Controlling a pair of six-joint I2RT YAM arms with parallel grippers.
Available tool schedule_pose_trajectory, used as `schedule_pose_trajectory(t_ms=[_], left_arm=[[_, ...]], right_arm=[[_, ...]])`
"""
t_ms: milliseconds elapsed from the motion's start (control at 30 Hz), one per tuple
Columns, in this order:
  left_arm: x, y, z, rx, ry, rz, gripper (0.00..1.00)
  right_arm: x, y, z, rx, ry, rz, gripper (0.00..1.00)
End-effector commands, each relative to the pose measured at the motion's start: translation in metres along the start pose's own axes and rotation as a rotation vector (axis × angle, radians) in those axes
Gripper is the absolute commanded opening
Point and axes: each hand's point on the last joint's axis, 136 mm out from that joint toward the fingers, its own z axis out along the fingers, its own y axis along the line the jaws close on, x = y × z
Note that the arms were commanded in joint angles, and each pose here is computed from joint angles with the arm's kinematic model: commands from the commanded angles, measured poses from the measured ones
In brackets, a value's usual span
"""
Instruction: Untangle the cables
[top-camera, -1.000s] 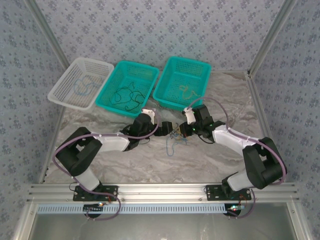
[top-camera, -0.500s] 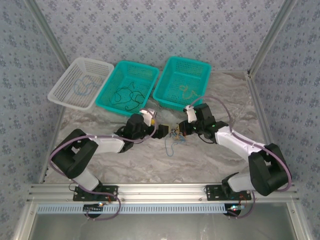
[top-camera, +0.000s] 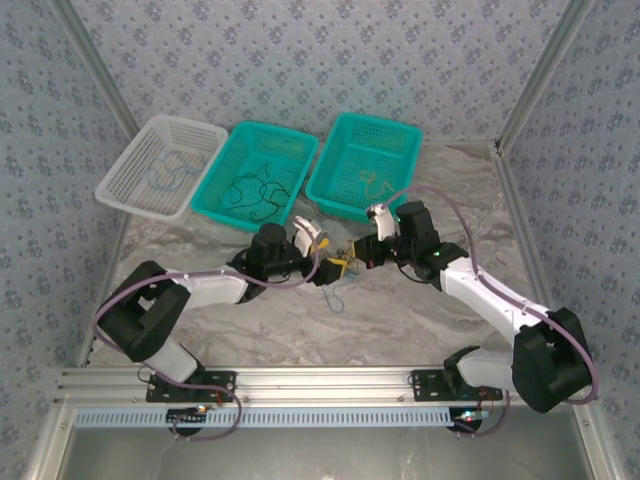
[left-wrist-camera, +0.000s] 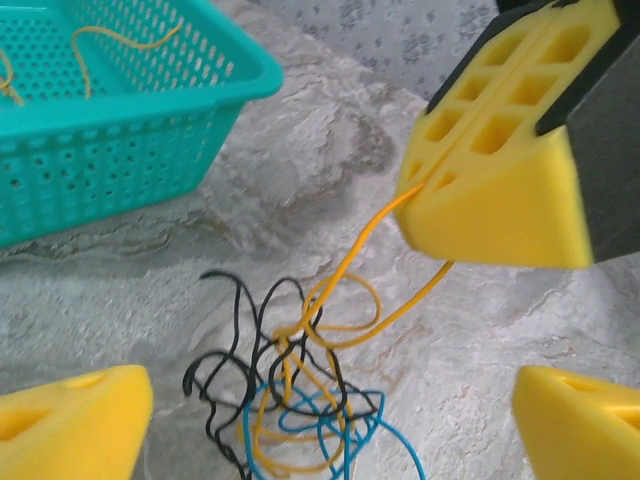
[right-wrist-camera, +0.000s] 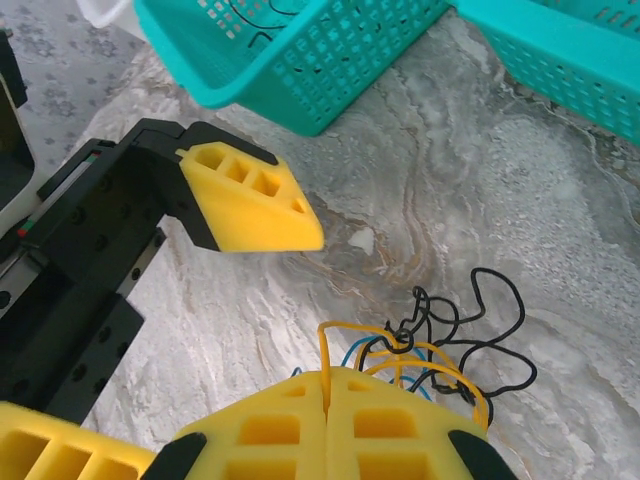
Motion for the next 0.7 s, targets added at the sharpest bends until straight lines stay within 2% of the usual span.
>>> schedule_pose_trajectory(t_ms=[0, 133, 267, 333, 533, 667], left_arm=[[-0.022, -0.014, -0.001, 0.099, -0.053, 0.073, 0.84], [-0.017, -0.018, 0.0, 0.134, -0.023, 0.051, 0.73], [-0.004, -0.006, -0.005, 0.061, -0.032, 0.022, 0.74], [0.012, -0.003, -0.006, 0.049, 0.016, 0.019, 0.72], [0.037, -0.016, -0.008, 0.115, 0.101, 0.047, 0.71], [0.044, -0.013, -0.002, 0.084, 0.127, 0.104, 0.71]], right_arm=[[-0.022, 0.019, -0.012, -0.062, -0.063, -0.02, 0.0], [-0.026, 0.024, -0.017, -0.08, -0.084, -0.015, 0.0], [-0.028, 0.024, -0.021, -0.073, -0.107, -0.005, 0.0], [-0.028, 0.025, -0.022, -0.075, -0.113, -0.004, 0.0], [-0.03, 0.025, -0.024, -0.074, -0.118, -0.011, 0.0], [-0.032, 0.027, -0.025, -0.085, -0.123, -0.017, 0.0]])
